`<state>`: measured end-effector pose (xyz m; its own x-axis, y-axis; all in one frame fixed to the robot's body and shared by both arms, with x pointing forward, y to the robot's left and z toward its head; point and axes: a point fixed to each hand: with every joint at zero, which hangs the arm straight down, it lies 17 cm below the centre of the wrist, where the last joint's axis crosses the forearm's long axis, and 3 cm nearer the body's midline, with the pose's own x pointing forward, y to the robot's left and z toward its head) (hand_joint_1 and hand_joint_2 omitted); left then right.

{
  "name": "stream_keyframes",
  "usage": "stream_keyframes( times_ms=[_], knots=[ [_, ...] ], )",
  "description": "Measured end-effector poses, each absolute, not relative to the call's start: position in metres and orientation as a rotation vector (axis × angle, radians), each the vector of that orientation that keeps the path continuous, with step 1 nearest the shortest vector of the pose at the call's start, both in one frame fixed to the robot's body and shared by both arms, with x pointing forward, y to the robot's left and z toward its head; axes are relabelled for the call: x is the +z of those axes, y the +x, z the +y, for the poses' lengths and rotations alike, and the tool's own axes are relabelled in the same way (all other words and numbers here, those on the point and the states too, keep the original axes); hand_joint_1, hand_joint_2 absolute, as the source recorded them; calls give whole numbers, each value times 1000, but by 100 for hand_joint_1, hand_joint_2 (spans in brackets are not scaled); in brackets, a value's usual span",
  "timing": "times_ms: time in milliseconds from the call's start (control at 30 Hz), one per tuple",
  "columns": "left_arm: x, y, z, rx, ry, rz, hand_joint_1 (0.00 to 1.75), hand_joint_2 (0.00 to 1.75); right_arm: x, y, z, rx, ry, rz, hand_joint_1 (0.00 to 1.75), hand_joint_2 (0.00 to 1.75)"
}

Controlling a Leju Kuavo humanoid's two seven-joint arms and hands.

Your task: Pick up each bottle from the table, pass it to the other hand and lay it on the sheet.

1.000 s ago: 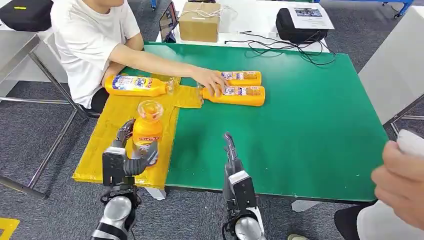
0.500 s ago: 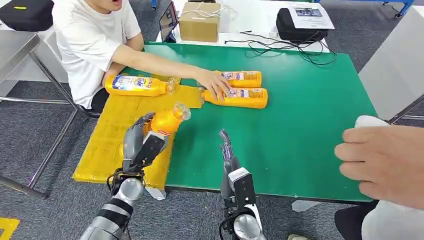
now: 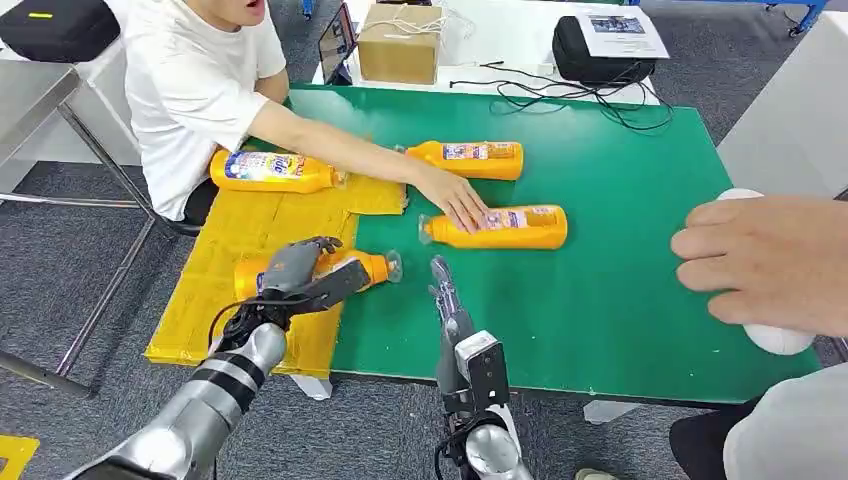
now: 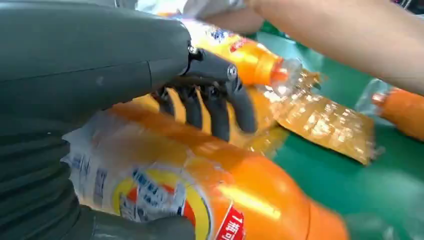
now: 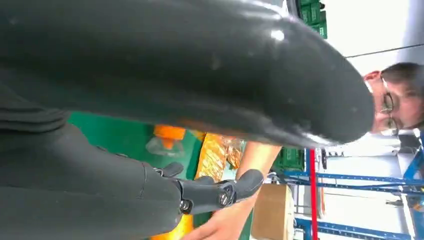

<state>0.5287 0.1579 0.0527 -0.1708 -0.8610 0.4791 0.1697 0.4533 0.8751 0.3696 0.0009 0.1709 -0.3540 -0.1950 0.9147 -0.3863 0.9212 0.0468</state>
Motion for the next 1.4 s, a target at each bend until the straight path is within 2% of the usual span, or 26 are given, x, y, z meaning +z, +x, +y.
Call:
stream_keyframes(
  times_ms=[33,67,100,133,200,267,367,600,900,1000,1167,1400],
  knots=[
    [54,533,159,-1051,663,-1447,145,175,172,370,2,208,428,-1944,0,0],
    [56,536,161,-1060,673,-1443,98,175,173,371,2,205,431,-1944,0,0],
    [57,539,161,-1070,683,-1439,89,175,173,371,3,205,433,-1944,0,0],
    [59,541,162,-1081,694,-1435,70,175,173,371,3,205,434,-1944,0,0],
    [61,544,162,-1106,718,-1432,72,175,173,371,4,205,440,-1942,0,0],
    [61,546,161,-1130,734,-1434,35,175,172,371,5,207,449,-1937,0,0],
    [60,543,152,-1179,744,-1446,0,175,171,371,6,205,455,-1931,0,0],
    [66,536,127,-1261,800,-1509,0,175,169,371,7,200,467,-1923,0,0],
    [159,531,98,-1116,1080,-1861,0,175,170,375,9,183,498,-1932,0,0],
    [168,527,92,-1105,1065,-1908,0,175,168,375,11,186,501,-1929,0,0],
    [194,509,75,-926,886,-2057,0,175,166,376,9,170,490,-1926,0,0],
    [213,500,72,-853,867,-2107,0,175,164,375,10,175,492,-1923,0,0]
  ],
)
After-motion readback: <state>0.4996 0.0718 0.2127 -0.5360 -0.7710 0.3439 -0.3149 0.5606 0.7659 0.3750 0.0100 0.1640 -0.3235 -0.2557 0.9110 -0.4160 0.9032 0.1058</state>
